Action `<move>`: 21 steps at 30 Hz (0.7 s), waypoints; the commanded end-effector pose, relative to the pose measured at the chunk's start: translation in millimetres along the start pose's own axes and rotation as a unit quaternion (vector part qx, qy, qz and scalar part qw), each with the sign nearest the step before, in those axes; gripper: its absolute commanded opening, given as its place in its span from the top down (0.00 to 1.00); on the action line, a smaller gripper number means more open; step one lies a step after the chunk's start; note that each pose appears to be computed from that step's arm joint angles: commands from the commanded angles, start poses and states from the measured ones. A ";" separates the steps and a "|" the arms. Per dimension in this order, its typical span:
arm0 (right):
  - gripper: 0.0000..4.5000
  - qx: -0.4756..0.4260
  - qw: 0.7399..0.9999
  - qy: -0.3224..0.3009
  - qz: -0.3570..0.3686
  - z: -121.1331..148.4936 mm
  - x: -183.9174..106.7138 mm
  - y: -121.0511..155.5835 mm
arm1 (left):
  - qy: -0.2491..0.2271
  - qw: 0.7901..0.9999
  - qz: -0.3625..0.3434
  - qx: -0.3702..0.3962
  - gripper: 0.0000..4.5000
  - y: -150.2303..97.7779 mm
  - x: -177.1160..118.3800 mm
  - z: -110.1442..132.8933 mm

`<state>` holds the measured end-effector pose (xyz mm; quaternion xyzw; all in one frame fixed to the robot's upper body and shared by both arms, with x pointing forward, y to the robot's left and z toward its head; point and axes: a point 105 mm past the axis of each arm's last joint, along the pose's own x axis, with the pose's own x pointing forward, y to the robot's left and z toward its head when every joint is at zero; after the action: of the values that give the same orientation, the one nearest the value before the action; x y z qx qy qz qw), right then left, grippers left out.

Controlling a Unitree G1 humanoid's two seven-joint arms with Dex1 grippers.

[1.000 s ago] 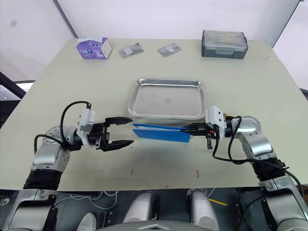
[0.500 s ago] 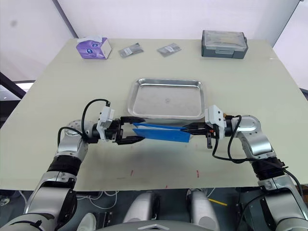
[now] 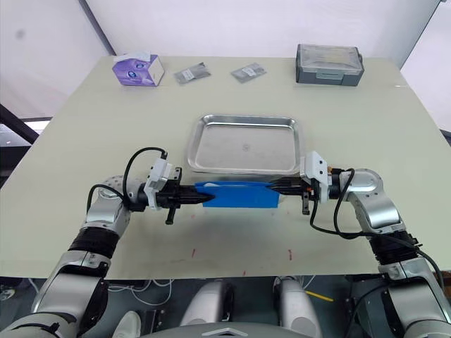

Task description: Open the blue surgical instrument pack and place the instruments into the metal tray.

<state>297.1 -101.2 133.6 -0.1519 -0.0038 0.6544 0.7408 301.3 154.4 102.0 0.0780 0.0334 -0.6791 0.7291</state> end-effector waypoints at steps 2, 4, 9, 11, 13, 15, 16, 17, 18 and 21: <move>0.64 0.011 1.000 -0.006 -0.022 12.4 -21.5 1.3 | -0.001 0.999 -0.031 0.011 1.00 -9.5 -2.6 6.4; 0.39 0.016 0.999 -0.007 -0.036 16.6 -34.4 1.5 | -0.002 0.999 -0.031 0.013 1.00 -11.0 -3.7 7.1; 0.03 0.034 0.996 -0.008 -0.082 18.2 -62.8 -6.2 | -0.004 0.999 -0.033 0.017 1.00 -14.7 -2.0 6.8; 0.03 0.039 0.993 -0.004 -0.111 17.2 -75.4 -13.3 | -0.006 0.999 -0.032 0.019 1.00 -14.8 -0.8 7.5; 0.03 0.037 0.988 0.006 -0.151 13.1 -85.9 -24.0 | -0.007 0.999 -0.031 0.021 1.00 -14.4 -0.3 8.5; 0.03 0.048 0.977 0.029 -0.208 -0.2 -95.5 -38.9 | -0.006 0.999 -0.031 0.023 1.00 -13.7 -0.5 9.2; 0.03 0.052 0.973 0.038 -0.224 -5.1 -98.0 -43.0 | -0.005 0.999 -0.031 0.023 1.00 -13.3 -0.6 9.3; 0.03 0.058 0.969 0.046 -0.235 -10.4 -99.4 -46.0 | -0.005 0.999 -0.031 0.023 1.00 -13.0 -0.6 9.3; 0.03 0.077 0.963 0.053 -0.254 -19.4 -101.0 -50.0 | -0.004 0.999 -0.031 0.024 1.00 -12.4 -0.4 9.6; 0.03 0.155 0.942 0.093 -0.284 -52.3 -103.1 -49.2 | -0.003 0.999 -0.033 0.027 1.00 -11.0 0.6 11.4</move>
<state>337.2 -211.4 124.2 -0.1000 0.0938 0.4174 0.8983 291.5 153.5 101.1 0.0845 0.0355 -0.6866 0.7212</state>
